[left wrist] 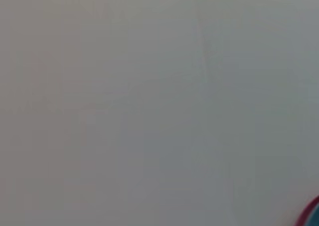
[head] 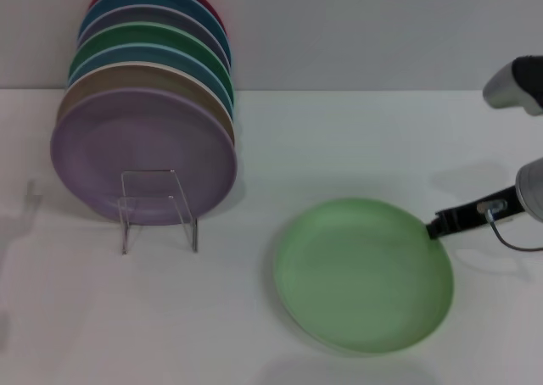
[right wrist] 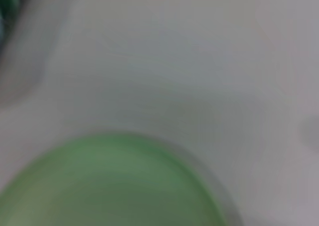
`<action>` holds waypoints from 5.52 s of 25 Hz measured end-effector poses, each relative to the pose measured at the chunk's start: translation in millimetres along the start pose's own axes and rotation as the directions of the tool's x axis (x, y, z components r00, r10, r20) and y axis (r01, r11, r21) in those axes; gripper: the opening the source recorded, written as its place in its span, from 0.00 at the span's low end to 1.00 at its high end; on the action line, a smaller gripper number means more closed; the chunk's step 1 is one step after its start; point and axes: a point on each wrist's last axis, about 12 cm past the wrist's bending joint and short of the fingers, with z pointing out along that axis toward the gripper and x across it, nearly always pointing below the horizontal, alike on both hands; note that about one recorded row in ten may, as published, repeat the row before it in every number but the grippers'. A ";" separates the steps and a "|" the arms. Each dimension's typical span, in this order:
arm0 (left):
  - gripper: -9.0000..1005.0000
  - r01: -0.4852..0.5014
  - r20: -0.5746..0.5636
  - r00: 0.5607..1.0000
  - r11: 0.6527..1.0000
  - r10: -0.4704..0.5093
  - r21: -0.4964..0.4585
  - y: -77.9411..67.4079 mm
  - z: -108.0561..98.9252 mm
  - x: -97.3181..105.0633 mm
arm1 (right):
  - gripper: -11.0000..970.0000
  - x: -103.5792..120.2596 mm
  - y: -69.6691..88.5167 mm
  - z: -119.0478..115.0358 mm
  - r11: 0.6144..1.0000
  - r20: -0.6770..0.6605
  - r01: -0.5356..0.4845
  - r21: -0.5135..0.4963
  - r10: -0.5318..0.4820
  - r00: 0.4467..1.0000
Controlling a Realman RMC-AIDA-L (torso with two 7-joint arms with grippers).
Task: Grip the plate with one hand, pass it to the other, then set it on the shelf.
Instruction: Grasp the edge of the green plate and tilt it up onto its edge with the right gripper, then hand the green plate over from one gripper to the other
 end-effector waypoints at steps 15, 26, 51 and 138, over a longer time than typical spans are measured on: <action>0.78 0.040 0.097 0.994 0.993 -0.052 0.113 -19.7 9.1 -17.3 | 0.03 13.5 -14.6 -28.1 0.989 0.136 -0.095 -0.115 0.111 0.984; 0.78 0.037 0.086 0.995 0.993 -0.047 0.110 -20.6 6.1 -15.2 | 0.31 -1.7 -7.9 -40.6 0.996 0.012 -0.090 -0.014 0.090 0.996; 0.78 0.030 0.052 0.998 0.993 -0.036 0.112 -20.0 8.2 -11.3 | 0.72 -3.2 -1.9 -5.8 0.997 -0.126 -0.083 -0.004 0.082 0.989; 0.70 -0.049 -0.253 0.917 0.716 0.309 0.696 -154.2 70.7 -209.7 | 0.04 53.8 -30.2 -18.7 0.882 0.709 0.433 0.187 -0.426 0.562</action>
